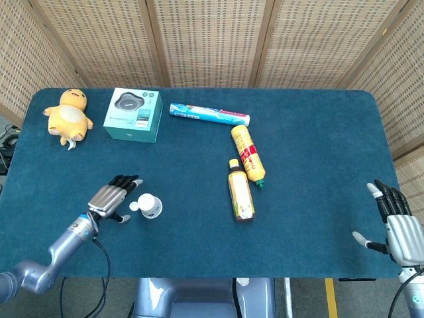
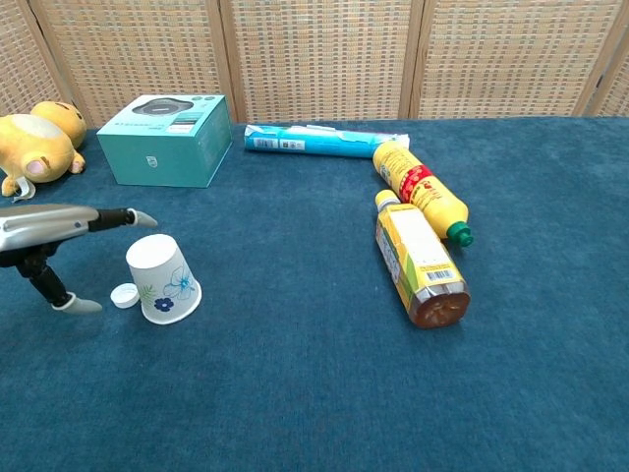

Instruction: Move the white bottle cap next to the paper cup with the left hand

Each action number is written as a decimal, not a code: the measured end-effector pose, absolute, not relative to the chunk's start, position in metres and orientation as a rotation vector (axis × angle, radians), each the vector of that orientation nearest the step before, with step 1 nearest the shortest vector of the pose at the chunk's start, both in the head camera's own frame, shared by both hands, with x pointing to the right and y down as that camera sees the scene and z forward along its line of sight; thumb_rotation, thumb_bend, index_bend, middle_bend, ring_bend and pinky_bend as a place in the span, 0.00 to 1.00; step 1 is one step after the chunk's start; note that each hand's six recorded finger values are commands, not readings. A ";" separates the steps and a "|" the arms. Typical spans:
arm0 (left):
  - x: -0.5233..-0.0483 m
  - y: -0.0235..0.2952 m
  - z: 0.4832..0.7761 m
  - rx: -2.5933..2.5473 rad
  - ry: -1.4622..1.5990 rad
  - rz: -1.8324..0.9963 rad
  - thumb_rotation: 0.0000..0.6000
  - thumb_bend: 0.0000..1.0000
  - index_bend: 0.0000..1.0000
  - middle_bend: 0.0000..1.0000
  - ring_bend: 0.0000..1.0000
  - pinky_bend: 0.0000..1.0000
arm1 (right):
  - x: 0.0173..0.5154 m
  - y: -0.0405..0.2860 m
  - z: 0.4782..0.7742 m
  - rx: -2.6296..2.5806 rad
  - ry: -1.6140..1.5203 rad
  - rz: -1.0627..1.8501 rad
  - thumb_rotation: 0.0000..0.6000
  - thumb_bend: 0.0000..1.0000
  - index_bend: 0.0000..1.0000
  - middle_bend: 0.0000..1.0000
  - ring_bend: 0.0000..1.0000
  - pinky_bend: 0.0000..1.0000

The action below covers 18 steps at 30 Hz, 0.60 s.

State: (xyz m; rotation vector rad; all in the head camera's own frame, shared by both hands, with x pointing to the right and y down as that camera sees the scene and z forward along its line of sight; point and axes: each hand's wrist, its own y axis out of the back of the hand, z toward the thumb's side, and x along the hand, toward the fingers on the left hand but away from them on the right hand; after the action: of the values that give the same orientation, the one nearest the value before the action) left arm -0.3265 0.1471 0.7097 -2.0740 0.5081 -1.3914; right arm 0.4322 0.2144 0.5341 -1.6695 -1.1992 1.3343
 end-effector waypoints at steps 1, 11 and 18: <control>-0.329 0.145 0.704 -2.072 0.533 -1.378 1.00 0.21 0.00 0.00 0.00 0.00 | 0.432 0.214 0.534 -1.670 -1.200 1.334 1.00 0.00 0.02 0.00 0.00 0.00; -0.378 0.123 0.607 -1.901 0.863 -1.237 1.00 0.13 0.00 0.00 0.00 0.00 | 0.431 0.216 0.529 -1.675 -1.203 1.319 1.00 0.00 0.02 0.00 0.00 0.00; -0.416 0.153 0.546 -1.647 1.024 -1.338 1.00 0.12 0.00 0.00 0.00 0.00 | 0.432 0.216 0.525 -1.669 -1.197 1.305 1.00 0.00 0.02 0.00 0.00 0.00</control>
State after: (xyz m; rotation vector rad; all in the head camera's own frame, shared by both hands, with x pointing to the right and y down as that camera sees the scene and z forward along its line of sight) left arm -0.4160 0.1528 0.5458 -1.6468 1.0242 -1.3383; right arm 0.4316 0.2164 0.5250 -1.6689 -1.1969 1.3049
